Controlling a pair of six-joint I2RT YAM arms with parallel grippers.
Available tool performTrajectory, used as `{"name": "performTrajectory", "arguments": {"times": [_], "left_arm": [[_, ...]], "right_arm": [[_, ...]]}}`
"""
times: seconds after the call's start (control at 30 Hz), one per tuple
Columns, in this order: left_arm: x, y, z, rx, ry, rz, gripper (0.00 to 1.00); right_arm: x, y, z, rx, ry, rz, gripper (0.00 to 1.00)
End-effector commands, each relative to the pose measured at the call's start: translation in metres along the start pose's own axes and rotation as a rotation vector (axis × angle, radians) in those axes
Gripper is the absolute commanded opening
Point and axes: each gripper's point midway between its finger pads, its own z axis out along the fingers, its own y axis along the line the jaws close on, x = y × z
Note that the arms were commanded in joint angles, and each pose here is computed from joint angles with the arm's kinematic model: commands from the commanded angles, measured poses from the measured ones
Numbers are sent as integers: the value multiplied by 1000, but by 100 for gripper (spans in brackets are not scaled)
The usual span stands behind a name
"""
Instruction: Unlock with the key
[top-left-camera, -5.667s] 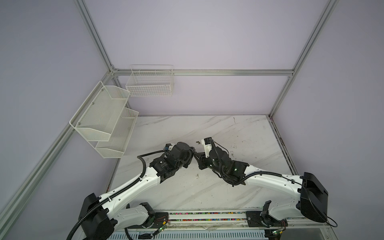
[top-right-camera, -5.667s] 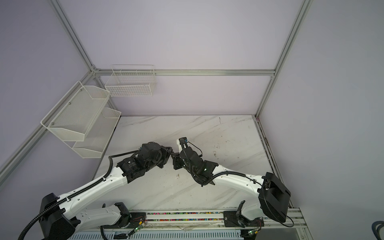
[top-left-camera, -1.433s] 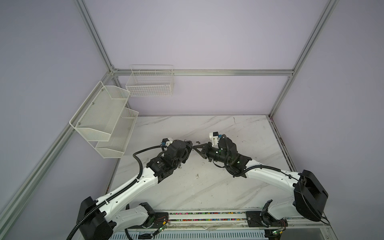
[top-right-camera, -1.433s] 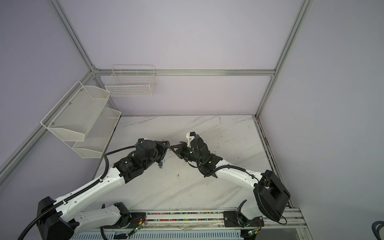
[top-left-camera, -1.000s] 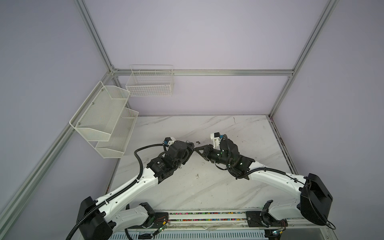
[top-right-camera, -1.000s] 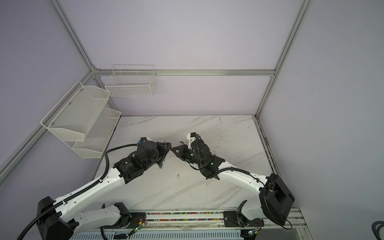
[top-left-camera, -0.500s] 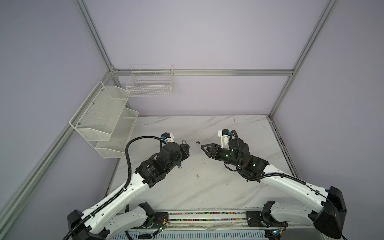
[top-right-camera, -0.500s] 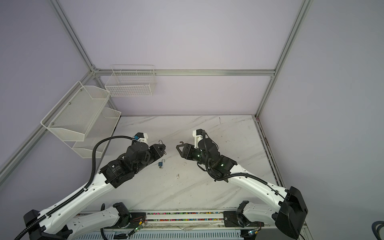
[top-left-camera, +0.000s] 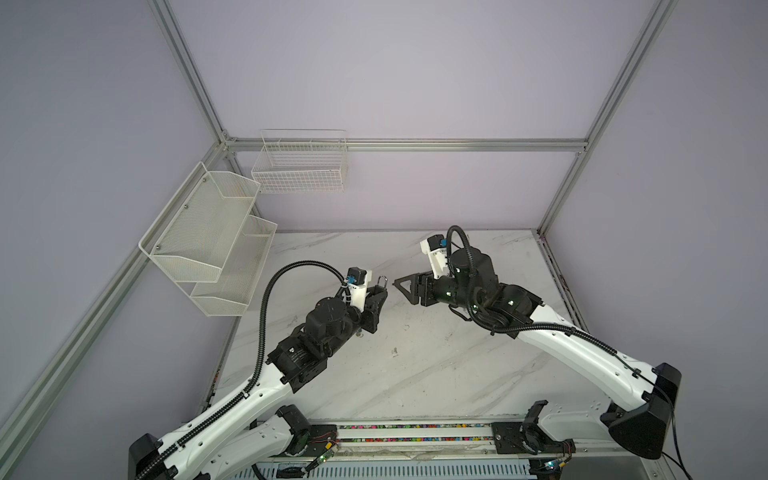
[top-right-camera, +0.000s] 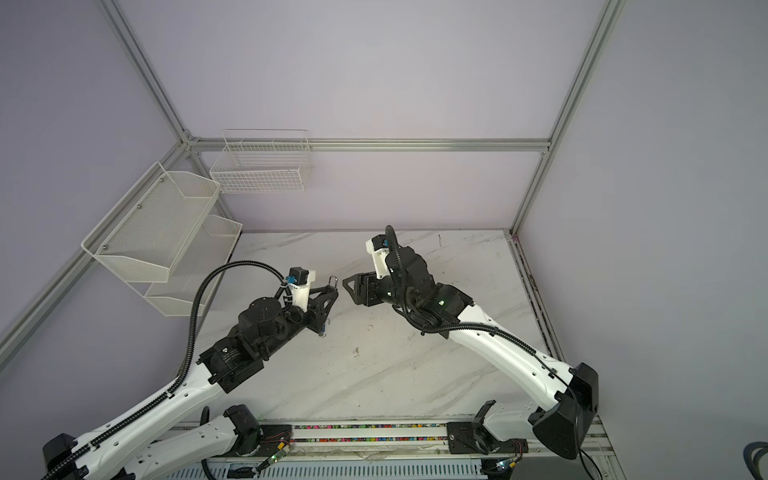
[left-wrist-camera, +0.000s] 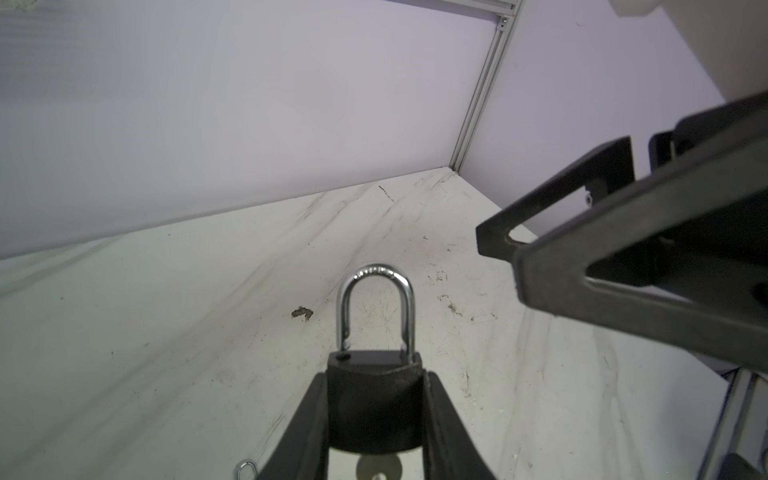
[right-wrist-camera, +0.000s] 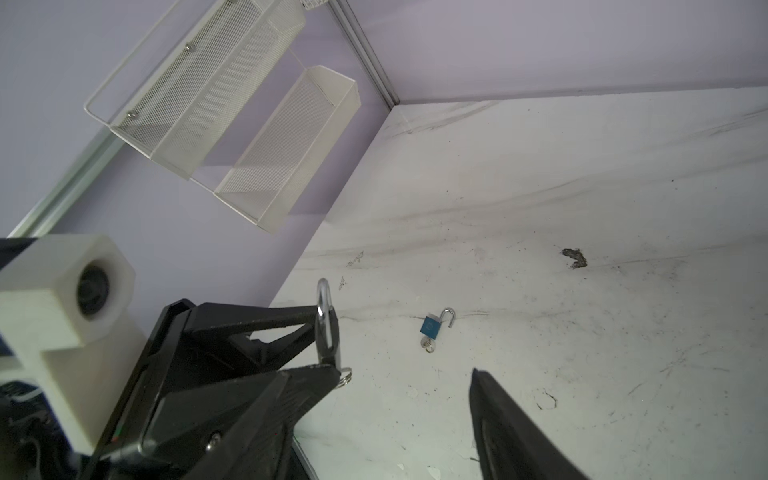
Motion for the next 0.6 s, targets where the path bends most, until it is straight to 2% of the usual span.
{"name": "performTrajectory", "arguments": {"times": [0.0,0.17,0.4,0.57], "left_arm": [[-21,-5,-1,28,-176,141,0],[-15,-8,3,44,-226,170,0],[-5,-3,11,17,-197,183,0],[-1,-3,12,16,-182,188,0]], "right_arm": [[3,-8,-8,67,67,-88,70],[-3,-19,5,151,98,-115,73],[-1,-27,28,214,219,-178,72],[-5,-43,30,314,218,-170,73]]}}
